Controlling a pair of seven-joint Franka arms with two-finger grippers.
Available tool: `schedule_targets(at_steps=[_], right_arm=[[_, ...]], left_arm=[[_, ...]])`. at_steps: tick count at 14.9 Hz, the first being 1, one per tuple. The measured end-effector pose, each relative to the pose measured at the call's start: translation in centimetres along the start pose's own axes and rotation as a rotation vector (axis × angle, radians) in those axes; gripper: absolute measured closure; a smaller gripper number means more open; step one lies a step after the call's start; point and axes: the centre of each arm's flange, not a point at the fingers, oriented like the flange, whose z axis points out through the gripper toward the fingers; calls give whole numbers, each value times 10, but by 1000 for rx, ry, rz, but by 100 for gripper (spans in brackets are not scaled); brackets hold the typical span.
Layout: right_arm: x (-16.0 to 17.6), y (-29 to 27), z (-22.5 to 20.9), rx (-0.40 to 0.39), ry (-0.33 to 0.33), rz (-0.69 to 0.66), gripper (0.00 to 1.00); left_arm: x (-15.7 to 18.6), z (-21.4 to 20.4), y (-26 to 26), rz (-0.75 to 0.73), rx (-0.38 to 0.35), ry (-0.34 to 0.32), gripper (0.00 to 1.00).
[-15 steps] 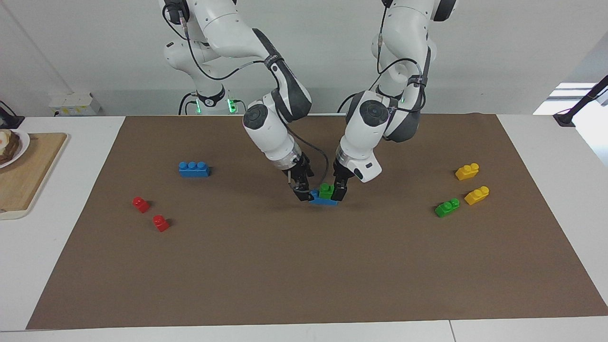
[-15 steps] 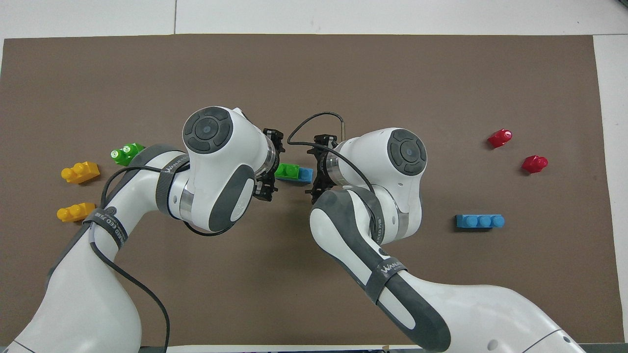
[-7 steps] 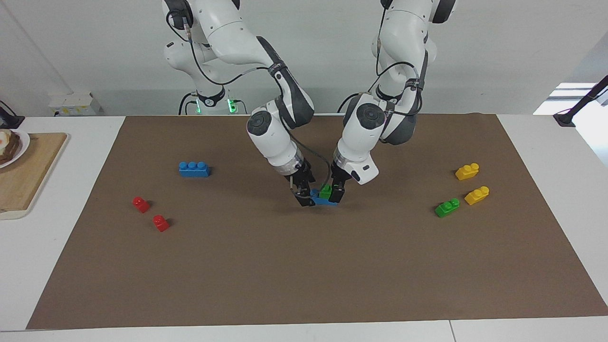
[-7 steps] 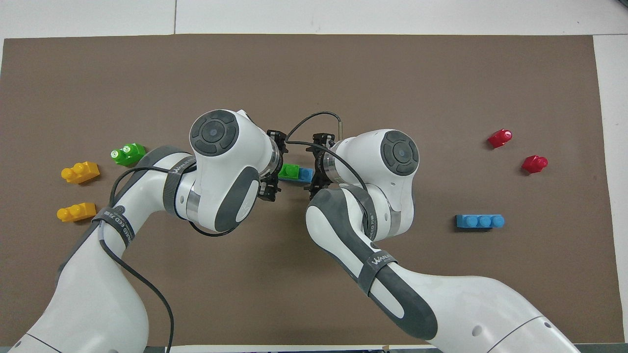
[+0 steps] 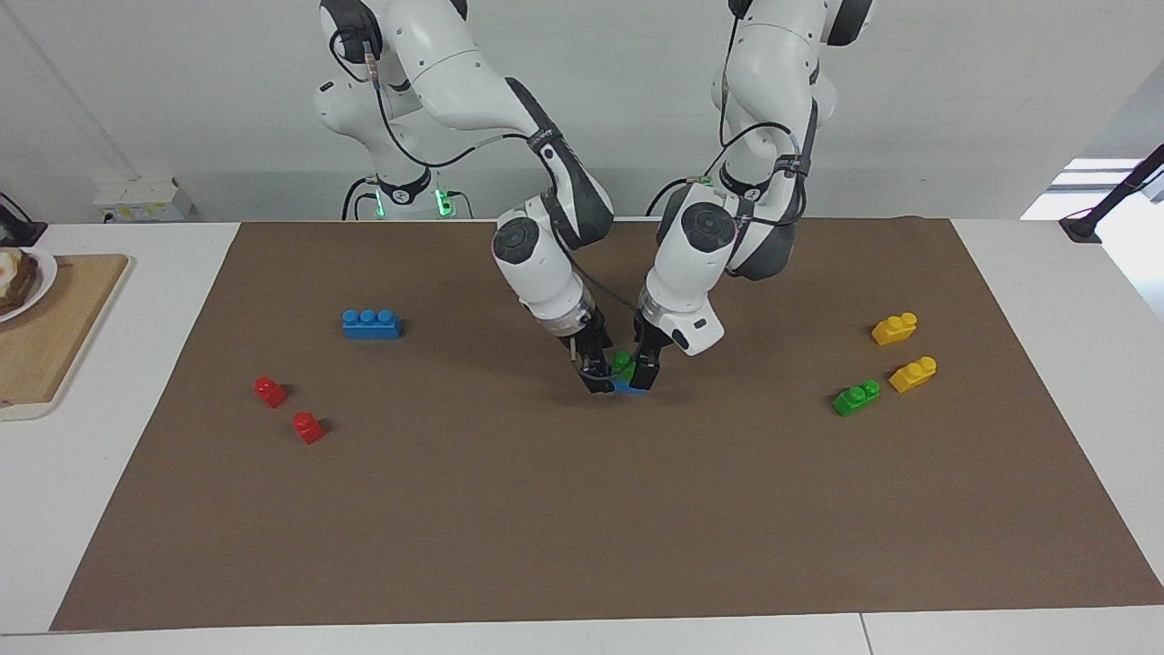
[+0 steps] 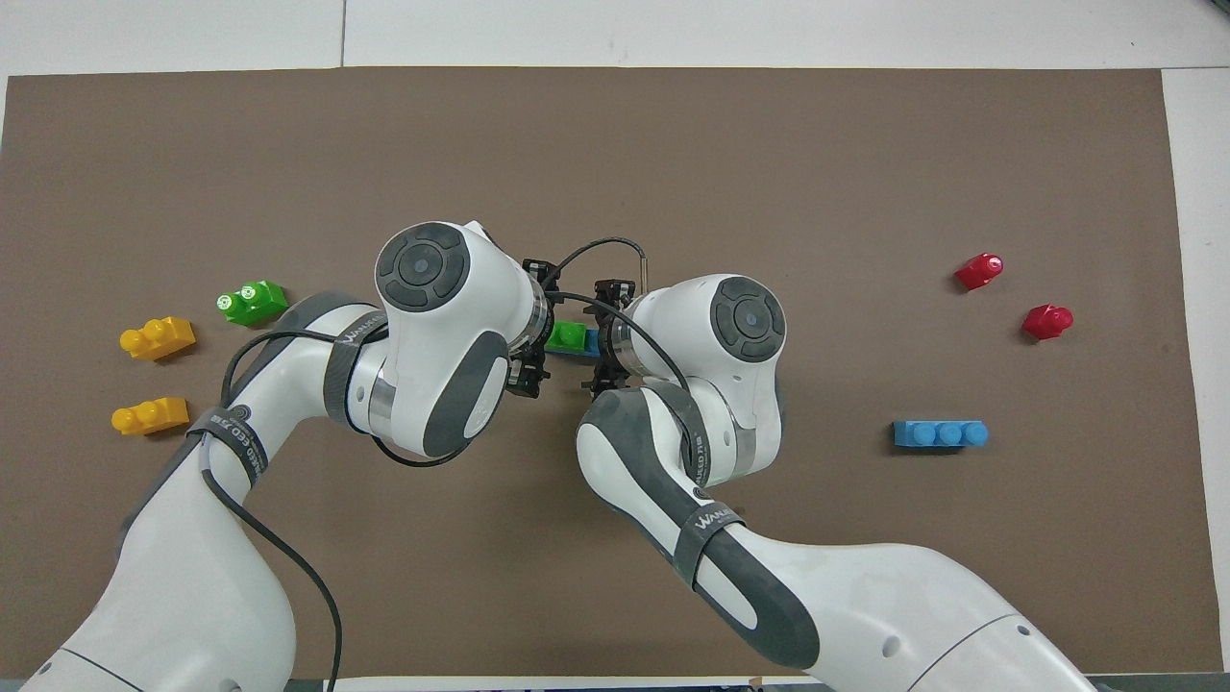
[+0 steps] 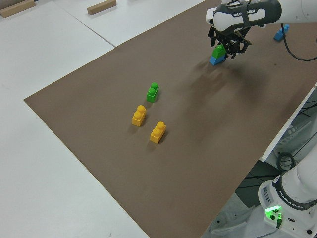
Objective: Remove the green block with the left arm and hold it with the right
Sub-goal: 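Close the left gripper on green while the right gripper closes on blue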
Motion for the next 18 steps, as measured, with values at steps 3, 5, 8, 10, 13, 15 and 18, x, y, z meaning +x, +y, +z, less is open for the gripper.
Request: schedule_targets(at_steps=[3, 5, 8, 10, 13, 15, 18], right_arm=[[5, 0, 2, 7, 4, 5, 0], [7, -1, 2, 12, 6, 8, 0], [9, 0, 3, 18, 8, 11, 0], [11, -1, 3, 24, 8, 13, 7], [13, -3, 2, 31, 8, 17, 17], [16, -5, 1, 35, 9, 21, 39], [22, -11, -1, 49, 9, 33, 66]], left_arm=[[0, 1, 0, -1, -4, 0, 0], [0, 1, 0, -1, -8, -1, 0], [1, 0, 1, -2, -14, -2, 0], [1, 2, 0, -2, -13, -1, 0], [3, 7, -3, -4, -3, 2, 0], [3, 8, -4, -4, -2, 2, 10], [3, 8, -4, -4, -4, 2, 10]])
